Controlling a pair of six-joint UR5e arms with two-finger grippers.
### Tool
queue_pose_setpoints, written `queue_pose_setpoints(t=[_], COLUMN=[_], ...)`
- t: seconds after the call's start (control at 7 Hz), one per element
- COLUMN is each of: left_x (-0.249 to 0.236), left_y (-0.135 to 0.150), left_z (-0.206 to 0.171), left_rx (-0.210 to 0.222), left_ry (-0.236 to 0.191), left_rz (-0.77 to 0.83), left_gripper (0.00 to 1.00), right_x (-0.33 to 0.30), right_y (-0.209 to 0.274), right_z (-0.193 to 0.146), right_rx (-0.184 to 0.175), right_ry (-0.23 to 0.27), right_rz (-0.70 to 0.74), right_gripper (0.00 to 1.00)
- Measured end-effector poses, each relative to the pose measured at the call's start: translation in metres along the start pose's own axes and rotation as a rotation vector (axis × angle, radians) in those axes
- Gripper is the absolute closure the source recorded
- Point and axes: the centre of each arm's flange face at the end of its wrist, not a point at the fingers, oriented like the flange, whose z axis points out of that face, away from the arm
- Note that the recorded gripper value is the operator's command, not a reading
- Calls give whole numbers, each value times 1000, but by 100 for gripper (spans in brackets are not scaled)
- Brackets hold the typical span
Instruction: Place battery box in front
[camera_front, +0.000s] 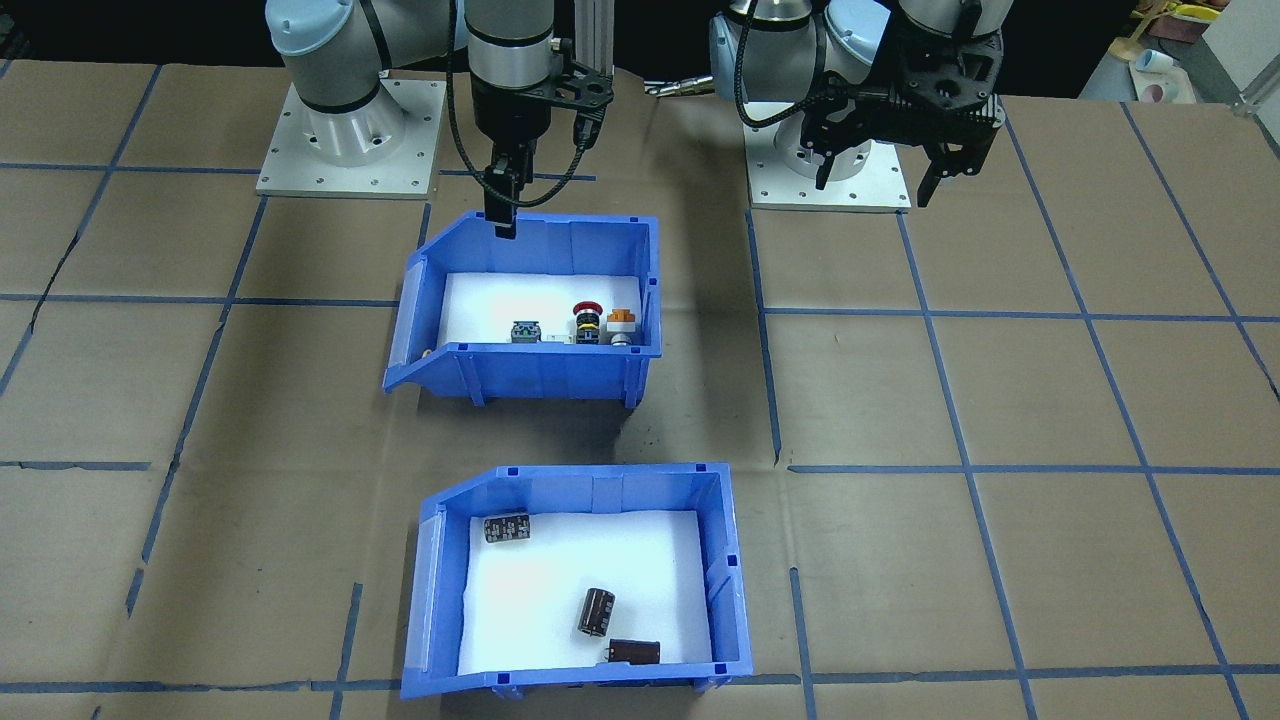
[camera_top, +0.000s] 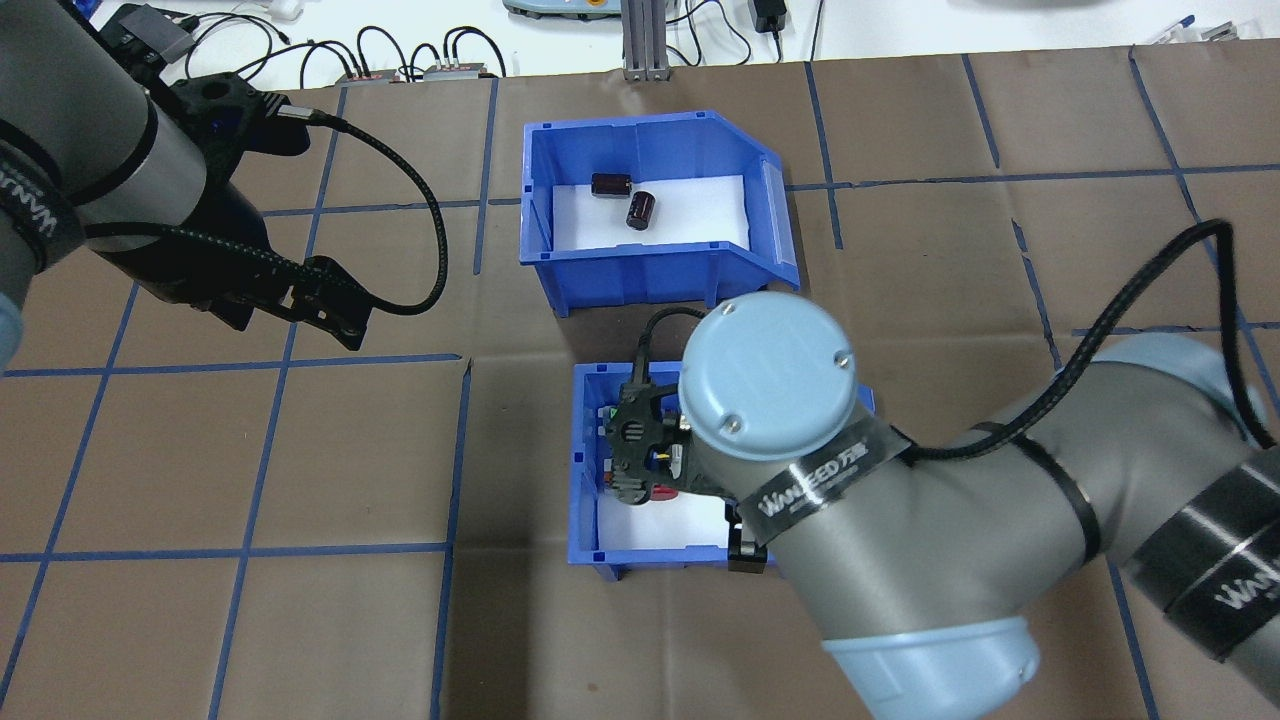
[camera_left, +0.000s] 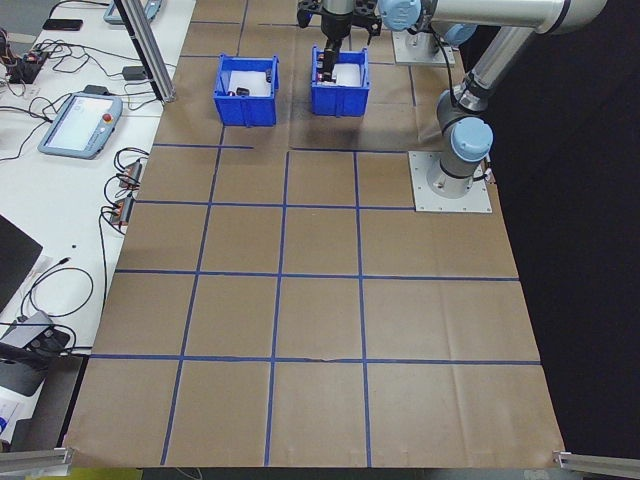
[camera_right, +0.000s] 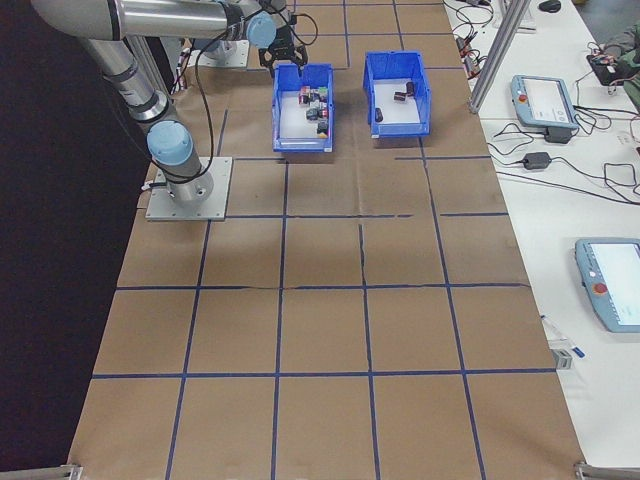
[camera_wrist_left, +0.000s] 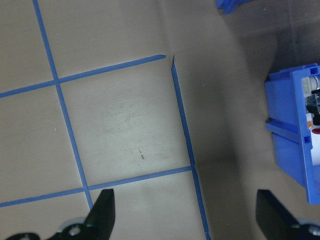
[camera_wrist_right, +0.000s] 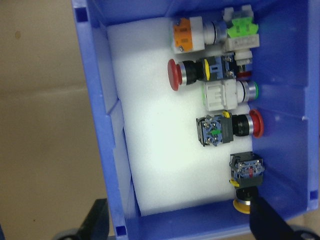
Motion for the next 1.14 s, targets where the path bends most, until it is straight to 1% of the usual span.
queue_pose_setpoints(t=[0.14, 0.29, 0.43, 0.57, 0.86, 1.14], left_x=[0, 0, 0, 0, 1, 0], left_y=[0, 0, 0, 0, 2, 1], left_z=[0, 0, 0, 0, 0, -2], left_rx=[0, 1, 1, 3, 5, 7], left_ry=[0, 0, 0, 0, -1, -3], left_rz=[0, 1, 1, 1, 1, 1], left_gripper=[0, 0, 0, 0, 0, 0], right_x=[24, 53, 83, 110, 145, 171], right_y=[18, 37, 60, 83, 117, 125], right_z=[-3, -12, -27, -45, -82, -102], right_rx=[18, 38, 55, 65, 84, 107], right_ry=[-28, -28, -14, -3, 18, 30], right_rz=[101, 208, 335, 506, 893, 1247], right_gripper=[0, 0, 0, 0, 0, 0])
